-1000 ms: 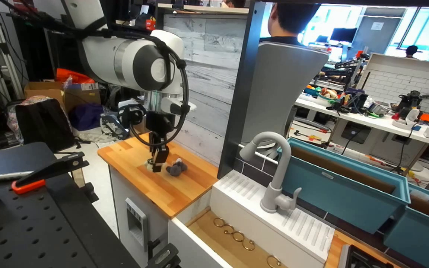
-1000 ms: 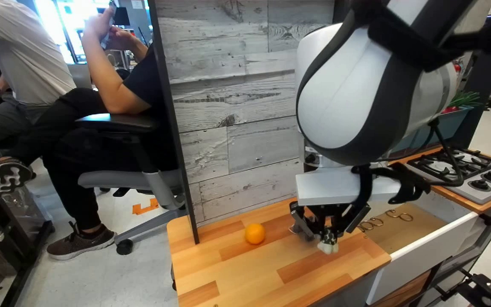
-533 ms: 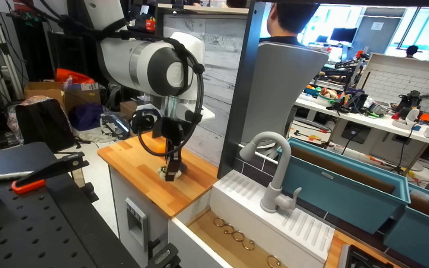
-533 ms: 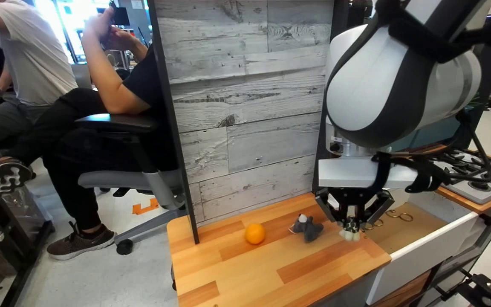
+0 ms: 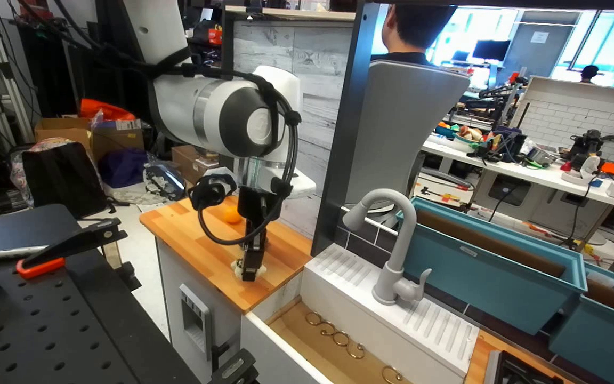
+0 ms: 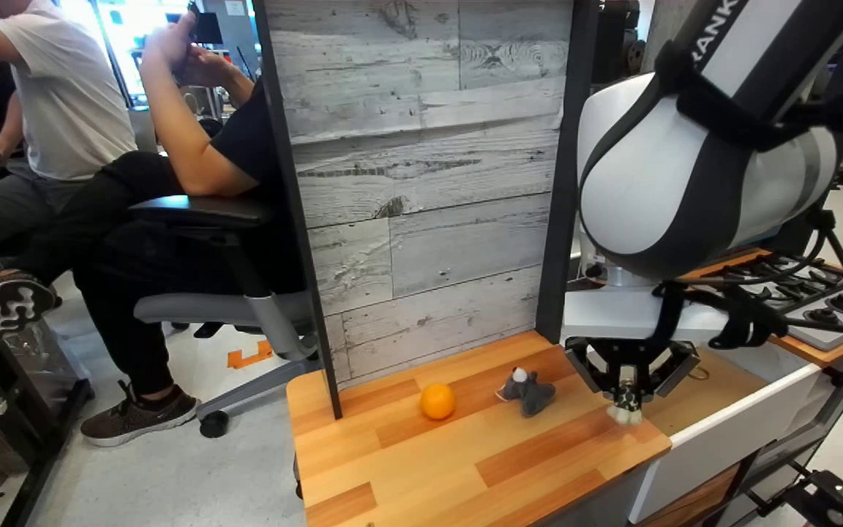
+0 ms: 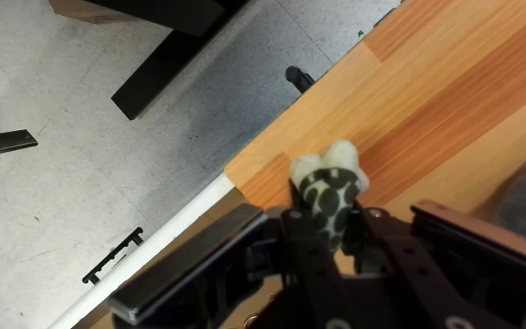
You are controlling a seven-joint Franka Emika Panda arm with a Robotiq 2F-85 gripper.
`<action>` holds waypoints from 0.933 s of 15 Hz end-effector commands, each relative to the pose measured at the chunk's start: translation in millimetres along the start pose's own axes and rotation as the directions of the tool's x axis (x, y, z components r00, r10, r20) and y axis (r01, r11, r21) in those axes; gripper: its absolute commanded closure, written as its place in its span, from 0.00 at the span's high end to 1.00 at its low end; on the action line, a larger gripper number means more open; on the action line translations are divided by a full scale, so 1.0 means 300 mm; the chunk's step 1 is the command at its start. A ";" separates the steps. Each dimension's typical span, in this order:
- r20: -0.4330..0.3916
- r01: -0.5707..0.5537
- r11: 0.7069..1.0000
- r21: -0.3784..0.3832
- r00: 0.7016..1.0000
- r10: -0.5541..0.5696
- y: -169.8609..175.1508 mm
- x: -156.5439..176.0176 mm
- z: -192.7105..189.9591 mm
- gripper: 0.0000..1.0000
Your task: Move the white plush toy
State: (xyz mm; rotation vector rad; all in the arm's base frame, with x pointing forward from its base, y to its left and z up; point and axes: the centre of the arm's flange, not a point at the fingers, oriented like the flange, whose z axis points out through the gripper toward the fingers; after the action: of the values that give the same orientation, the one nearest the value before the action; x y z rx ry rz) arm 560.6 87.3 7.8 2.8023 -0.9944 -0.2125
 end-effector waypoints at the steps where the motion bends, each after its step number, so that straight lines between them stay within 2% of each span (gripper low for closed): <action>1: 0.008 -0.013 1.000 -0.027 1.000 0.013 -0.036 0.019 0.039 0.04; 3: 0.009 -0.012 0.999 -0.033 1.000 0.013 -0.044 0.021 0.055 0.06; 4: 0.009 -0.014 0.999 -0.035 1.000 0.015 -0.047 0.024 0.059 0.41; 5: 0.011 -0.015 0.999 -0.038 1.000 0.016 -0.049 0.025 0.063 0.42; 13: 0.033 0.011 0.999 -0.051 0.999 -0.009 -0.076 -0.012 0.013 0.99; 14: 0.042 0.014 0.999 -0.053 0.999 -0.012 -0.084 -0.024 -0.006 1.00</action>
State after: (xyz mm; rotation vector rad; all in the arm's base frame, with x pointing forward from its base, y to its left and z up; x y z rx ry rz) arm 567.2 97.9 -8.1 2.7741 -0.9752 -0.2710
